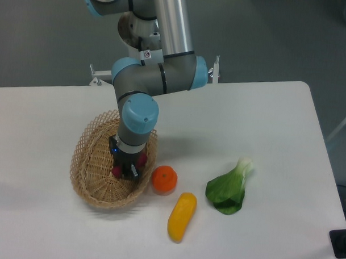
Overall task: Pick up the sweet potato from the basket
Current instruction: 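Lower the gripper into the basket and close on the sweet potato, then lift the sweet potato out of the basket and carry it toward the bok choy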
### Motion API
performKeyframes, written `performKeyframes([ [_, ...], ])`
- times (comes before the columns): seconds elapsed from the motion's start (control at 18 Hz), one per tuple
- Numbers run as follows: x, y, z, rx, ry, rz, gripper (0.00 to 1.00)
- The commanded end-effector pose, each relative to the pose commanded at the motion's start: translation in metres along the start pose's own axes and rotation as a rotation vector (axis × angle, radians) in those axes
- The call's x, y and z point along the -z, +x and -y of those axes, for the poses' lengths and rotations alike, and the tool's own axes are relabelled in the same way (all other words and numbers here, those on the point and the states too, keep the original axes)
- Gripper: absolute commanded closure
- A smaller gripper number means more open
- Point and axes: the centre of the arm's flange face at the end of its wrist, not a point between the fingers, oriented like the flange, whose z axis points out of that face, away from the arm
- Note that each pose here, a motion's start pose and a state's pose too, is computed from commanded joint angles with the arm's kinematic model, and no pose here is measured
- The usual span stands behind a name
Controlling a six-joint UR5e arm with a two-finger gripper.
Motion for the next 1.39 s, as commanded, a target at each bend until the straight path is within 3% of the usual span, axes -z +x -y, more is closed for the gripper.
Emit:
performKeyframes([
  [0.17,0.027,-0.009,0.006,-0.004,0.019,0.047,0.93],
  [0.56,0.074,-0.05,-0.012,0.079,0.028,0.088,0.93],
  [0.78,0.105,-0.075,-0.025,0.113,0.04,0.146,0.93],
  [1.0,0.125,-0.096,-0.048,0.178,0.028,0.146,0.92],
  [1.11,0.132,-0.116,-0.081,0.234,-0.019,0.147,0.92],
  [1.39,0.144,-0.139,-0.112,0.272,-0.025,0.172,0.92],
])
